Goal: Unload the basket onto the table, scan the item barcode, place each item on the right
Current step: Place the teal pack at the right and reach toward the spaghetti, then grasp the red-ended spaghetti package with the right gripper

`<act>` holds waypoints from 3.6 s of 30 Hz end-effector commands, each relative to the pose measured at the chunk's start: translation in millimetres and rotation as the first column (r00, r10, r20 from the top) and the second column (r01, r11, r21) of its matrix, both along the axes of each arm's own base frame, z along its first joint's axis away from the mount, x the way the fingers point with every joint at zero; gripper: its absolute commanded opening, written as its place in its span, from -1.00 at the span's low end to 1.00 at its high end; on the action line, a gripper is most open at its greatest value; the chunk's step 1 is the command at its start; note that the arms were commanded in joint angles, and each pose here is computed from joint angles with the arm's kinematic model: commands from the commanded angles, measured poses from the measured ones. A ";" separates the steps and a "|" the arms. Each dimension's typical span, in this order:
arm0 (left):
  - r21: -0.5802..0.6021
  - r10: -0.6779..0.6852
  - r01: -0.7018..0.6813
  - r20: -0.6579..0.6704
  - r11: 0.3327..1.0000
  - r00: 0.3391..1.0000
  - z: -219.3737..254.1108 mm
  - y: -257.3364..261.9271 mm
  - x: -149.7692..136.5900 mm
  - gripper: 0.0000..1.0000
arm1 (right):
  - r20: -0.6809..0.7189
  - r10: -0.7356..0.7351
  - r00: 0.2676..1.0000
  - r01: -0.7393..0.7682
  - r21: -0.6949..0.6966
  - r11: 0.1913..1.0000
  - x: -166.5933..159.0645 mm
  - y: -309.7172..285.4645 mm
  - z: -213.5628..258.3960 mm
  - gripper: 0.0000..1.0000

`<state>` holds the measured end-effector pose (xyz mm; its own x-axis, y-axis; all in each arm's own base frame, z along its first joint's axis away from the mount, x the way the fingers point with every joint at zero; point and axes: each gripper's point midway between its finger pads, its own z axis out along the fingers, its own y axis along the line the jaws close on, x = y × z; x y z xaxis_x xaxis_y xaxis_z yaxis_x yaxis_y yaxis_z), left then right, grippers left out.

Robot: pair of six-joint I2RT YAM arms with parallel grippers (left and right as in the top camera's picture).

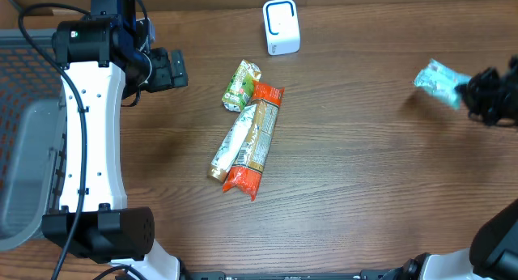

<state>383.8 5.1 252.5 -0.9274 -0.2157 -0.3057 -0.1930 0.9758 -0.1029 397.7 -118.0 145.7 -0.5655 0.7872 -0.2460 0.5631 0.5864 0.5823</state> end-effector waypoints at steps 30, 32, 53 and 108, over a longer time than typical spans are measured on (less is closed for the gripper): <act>-0.004 0.013 -0.014 -0.013 1.000 1.000 -4.0 1.6 1.1 1.00 | -0.019 0.500 0.866 -0.494 0.125 0.861 -9.2 197.4 29.0 1.00; -0.004 0.013 -0.014 -0.013 1.000 1.000 -4.0 1.6 1.1 0.99 | -0.019 0.575 0.818 -0.568 0.128 0.813 -11.5 234.3 19.7 1.00; -0.003 0.014 -0.014 -0.013 1.000 1.000 -4.0 1.7 1.1 1.00 | -0.167 0.785 0.596 -0.740 0.266 0.618 -48.3 414.8 -127.3 0.47; -0.003 0.014 -0.014 -0.012 1.000 1.000 -3.9 1.7 1.1 0.99 | -0.210 0.883 0.420 -0.829 0.307 0.468 -91.2 350.0 -126.2 0.48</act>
<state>383.8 5.0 252.5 -0.9273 -0.2157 -0.3060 -0.1929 0.9758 -0.1033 319.9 227.0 20.6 -0.9686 -0.2436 0.0498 -0.1785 0.8209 0.5425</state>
